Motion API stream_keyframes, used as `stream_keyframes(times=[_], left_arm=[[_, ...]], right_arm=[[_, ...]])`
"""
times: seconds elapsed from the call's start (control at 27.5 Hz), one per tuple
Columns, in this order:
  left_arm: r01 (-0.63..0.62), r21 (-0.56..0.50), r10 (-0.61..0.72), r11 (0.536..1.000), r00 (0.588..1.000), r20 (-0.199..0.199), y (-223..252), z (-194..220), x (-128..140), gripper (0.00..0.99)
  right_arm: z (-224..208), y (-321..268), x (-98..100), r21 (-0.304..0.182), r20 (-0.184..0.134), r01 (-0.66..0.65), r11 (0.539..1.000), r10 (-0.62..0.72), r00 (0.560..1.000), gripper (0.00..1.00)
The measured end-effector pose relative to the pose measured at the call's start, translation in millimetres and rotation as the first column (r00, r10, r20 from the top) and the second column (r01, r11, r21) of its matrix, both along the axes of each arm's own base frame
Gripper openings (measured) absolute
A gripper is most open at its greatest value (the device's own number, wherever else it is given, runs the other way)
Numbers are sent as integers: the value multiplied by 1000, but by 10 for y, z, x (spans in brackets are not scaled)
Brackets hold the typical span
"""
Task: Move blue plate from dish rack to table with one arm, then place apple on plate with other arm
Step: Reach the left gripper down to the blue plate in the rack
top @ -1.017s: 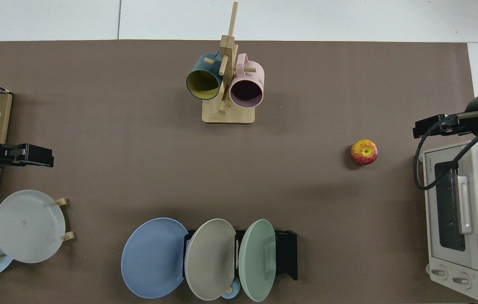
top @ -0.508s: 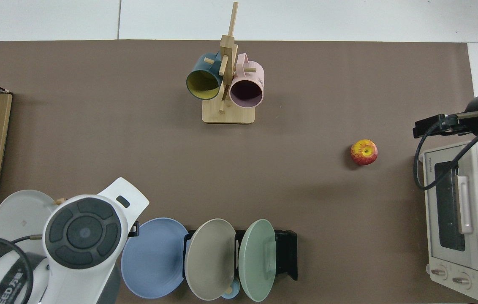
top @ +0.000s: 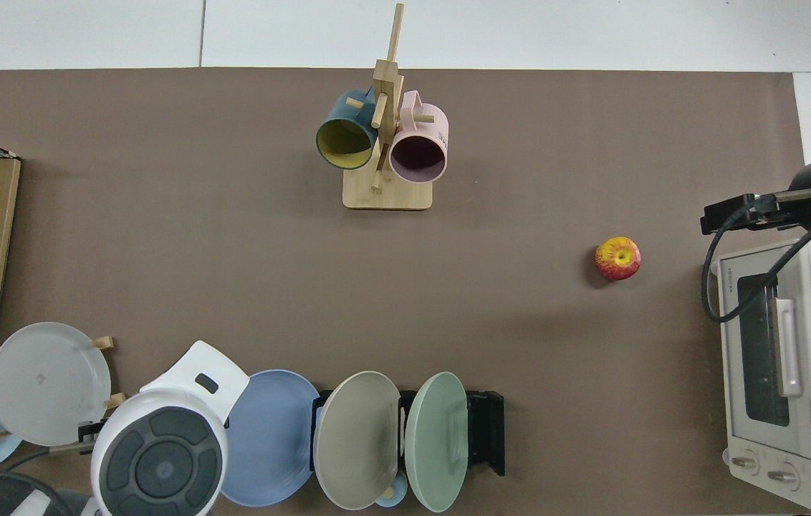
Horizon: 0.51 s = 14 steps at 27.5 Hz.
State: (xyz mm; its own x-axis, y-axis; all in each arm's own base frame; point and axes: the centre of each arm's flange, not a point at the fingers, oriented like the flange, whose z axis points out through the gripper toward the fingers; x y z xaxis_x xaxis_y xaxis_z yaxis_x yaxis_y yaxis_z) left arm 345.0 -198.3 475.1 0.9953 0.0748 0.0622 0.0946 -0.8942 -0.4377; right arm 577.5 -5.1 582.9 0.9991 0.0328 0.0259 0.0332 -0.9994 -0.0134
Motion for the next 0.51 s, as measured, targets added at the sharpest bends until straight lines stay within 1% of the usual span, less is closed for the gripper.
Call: stream_keyframes(times=[0.15,0.4,0.51], left_arm=[[6,-3,-6,1000,1000,-7,-59,-145,-75,991],[21,-41,-23,999,998,-51,32,-277,-80,991],[36,-43,-39,998,998,-57,45,-368,-96,991]], right_arm=[[0,0,0,0,0,0,1000,0,1000,1000],[0,0,0,0,0,0,1000,0,1000,1000],[0,0,0,0,0,0,1000,0,1000,1000]])
